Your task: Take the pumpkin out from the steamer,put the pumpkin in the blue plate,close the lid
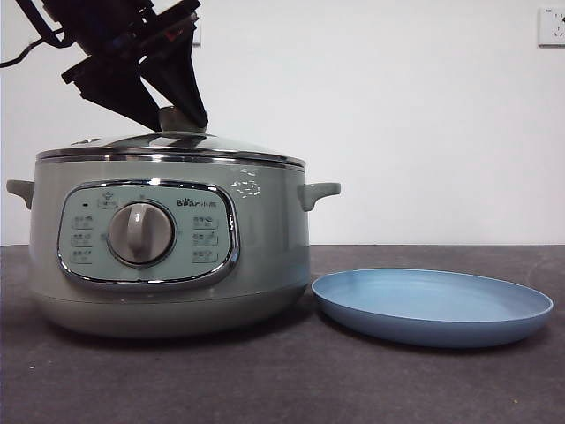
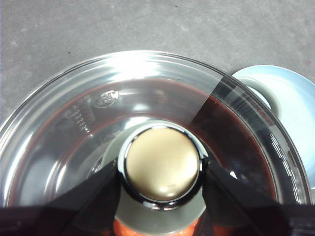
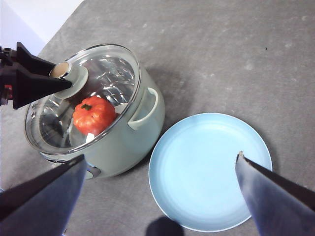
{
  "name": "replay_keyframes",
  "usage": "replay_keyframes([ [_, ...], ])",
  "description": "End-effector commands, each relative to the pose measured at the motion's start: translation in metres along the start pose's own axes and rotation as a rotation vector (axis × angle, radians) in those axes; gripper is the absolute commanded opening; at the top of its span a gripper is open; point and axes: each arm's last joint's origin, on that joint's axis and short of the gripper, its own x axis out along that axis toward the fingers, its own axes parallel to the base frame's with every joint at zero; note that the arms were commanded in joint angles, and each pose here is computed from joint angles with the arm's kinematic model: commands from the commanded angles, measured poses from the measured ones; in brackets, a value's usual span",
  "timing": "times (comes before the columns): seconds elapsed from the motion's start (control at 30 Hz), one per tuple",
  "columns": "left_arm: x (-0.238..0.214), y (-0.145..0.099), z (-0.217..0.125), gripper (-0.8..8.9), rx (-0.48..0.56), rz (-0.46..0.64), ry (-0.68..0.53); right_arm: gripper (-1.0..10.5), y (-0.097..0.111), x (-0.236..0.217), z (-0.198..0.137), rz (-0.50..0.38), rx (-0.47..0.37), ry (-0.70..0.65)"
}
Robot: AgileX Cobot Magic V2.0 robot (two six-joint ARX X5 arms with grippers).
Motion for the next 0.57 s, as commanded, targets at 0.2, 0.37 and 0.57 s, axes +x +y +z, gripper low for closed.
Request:
replay_keyframes([
  [0.2,-0.024,-0.004,0.016,-0.09,0.033,0.008,-0.098,5.0,0.001,-0.001,0.001,0.003,0.011,-0.007],
  [0.37,-0.054,-0.008,0.022,-0.09,0.047,0.017,-0.191,5.0,0.0,0.004,0.004,0.011,0.01,-0.015],
  [0.57,-0.103,-0.014,0.022,-0.09,0.055,0.103,-0.323,5.0,0.004,0.03,0.008,0.075,-0.012,0.043],
])
